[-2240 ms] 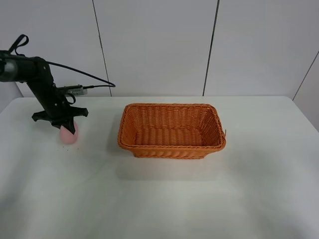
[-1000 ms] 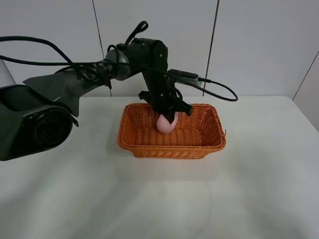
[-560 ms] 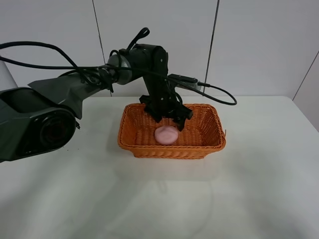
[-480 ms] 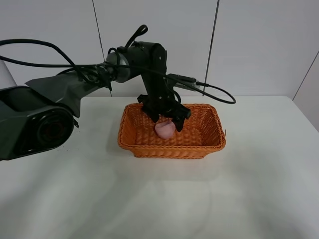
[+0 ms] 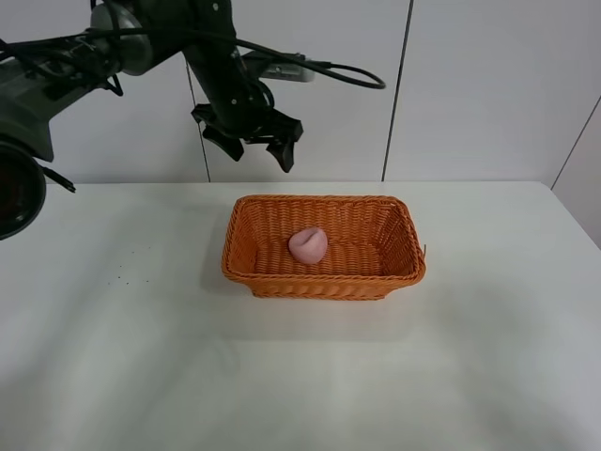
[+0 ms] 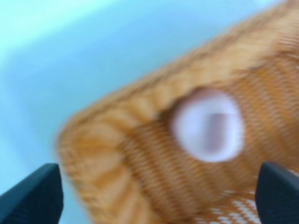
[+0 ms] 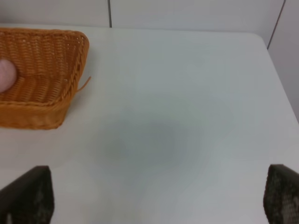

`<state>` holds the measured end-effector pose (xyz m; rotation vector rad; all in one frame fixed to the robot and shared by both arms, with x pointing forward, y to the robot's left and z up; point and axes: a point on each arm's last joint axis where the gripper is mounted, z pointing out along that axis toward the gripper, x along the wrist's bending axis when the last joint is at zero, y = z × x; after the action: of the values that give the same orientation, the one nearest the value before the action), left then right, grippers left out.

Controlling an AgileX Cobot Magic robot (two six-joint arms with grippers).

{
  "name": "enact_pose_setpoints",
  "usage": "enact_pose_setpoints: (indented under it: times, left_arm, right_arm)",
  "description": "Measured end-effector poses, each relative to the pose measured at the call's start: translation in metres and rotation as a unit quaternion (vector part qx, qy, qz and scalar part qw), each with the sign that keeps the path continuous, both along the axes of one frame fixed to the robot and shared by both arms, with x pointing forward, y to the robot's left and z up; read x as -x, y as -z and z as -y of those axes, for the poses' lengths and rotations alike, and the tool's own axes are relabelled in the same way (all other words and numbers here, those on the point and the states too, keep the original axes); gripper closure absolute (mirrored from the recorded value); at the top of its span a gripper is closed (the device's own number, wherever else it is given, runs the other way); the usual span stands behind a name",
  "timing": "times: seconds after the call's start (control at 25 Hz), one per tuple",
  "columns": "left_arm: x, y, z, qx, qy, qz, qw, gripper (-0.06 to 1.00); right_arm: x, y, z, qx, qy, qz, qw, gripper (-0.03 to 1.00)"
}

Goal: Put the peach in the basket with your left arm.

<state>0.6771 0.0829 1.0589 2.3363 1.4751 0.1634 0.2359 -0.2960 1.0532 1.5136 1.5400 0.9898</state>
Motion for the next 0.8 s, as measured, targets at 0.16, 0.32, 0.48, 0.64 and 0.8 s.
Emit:
enact_pose_setpoints:
  times: [0.16, 0.32, 0.48, 0.64, 0.8]
  left_arm:
    - [-0.022, 0.007, -0.054, -0.007, -0.059, -0.011, 0.998, 0.09]
    - [-0.038, 0.018, -0.118, -0.024, -0.122, -0.026, 0.992, 0.1]
    - [-0.045, 0.027, -0.181, -0.043, -0.184, -0.038, 0.981, 0.1]
    - [-0.046, 0.028, -0.204, -0.043, -0.207, -0.041, 0.977, 0.1]
    - [-0.037, 0.026, -0.205, -0.045, -0.207, -0.051, 0.976, 0.1]
  right_arm:
    - [0.0, 0.0, 0.0, 0.0, 0.0, 0.0, 1.0, 0.27]
    - [0.0, 0.0, 0.0, 0.0, 0.0, 0.0, 1.0, 0.27]
    - [0.0, 0.0, 0.0, 0.0, 0.0, 0.0, 1.0, 0.27]
    - [0.0, 0.0, 0.0, 0.0, 0.0, 0.0, 1.0, 0.27]
    - [0.0, 0.0, 0.0, 0.0, 0.0, 0.0, 1.0, 0.27]
